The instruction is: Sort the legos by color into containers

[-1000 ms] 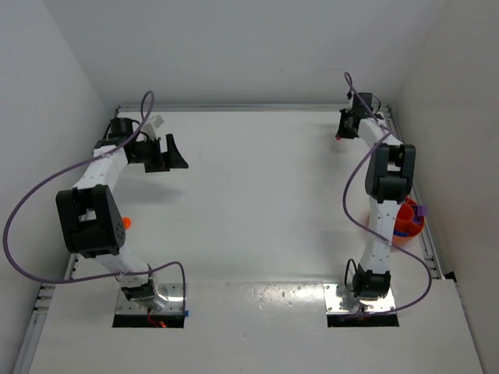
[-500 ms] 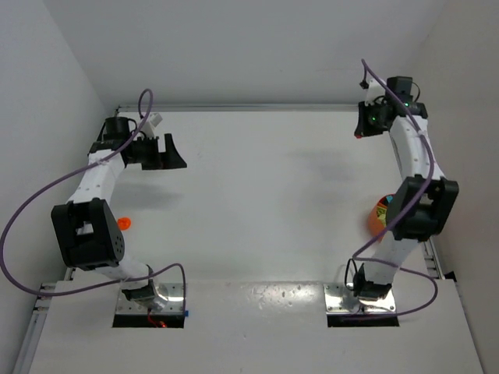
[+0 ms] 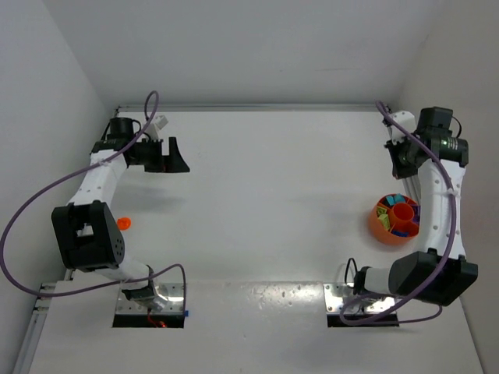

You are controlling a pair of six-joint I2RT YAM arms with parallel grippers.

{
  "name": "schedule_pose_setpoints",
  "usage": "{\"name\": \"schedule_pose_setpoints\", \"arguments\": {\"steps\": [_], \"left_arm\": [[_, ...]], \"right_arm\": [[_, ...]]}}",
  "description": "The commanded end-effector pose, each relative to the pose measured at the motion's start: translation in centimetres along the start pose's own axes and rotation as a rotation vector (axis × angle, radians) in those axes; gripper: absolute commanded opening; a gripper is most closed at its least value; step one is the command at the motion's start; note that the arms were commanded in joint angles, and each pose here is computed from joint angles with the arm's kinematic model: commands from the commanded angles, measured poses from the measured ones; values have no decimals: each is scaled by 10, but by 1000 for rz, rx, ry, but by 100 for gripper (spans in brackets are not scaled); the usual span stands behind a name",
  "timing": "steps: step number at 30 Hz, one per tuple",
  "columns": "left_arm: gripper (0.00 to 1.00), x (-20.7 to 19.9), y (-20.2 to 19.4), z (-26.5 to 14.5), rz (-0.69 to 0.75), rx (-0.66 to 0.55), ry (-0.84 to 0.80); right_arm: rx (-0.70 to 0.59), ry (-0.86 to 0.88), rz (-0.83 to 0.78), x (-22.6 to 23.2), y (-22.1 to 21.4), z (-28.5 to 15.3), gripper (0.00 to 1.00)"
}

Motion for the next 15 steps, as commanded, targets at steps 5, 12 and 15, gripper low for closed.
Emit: {"name": "schedule_pose_setpoints", "arguments": {"steps": [5, 12, 15], "left_arm": [[100, -24, 27, -9, 89, -39, -45], [100, -33, 36, -7, 91, -16, -54], [100, -35, 34, -6, 91, -4, -52]], "right_arm": [[196, -2, 27, 4, -41, -12, 0], [297, 33, 81, 12, -65, -2, 0], [322, 56, 94, 15, -74, 5, 0]]}}
Point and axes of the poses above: each gripper's point midway between its finger pads, its own z axis out along the fingers, its own x axis along the line the jaws close on, y = z × x, the point moved 9 cm from there along -z, back along the fingers, and after that the axes turned 1 degree about z, right-handed, at the moved point
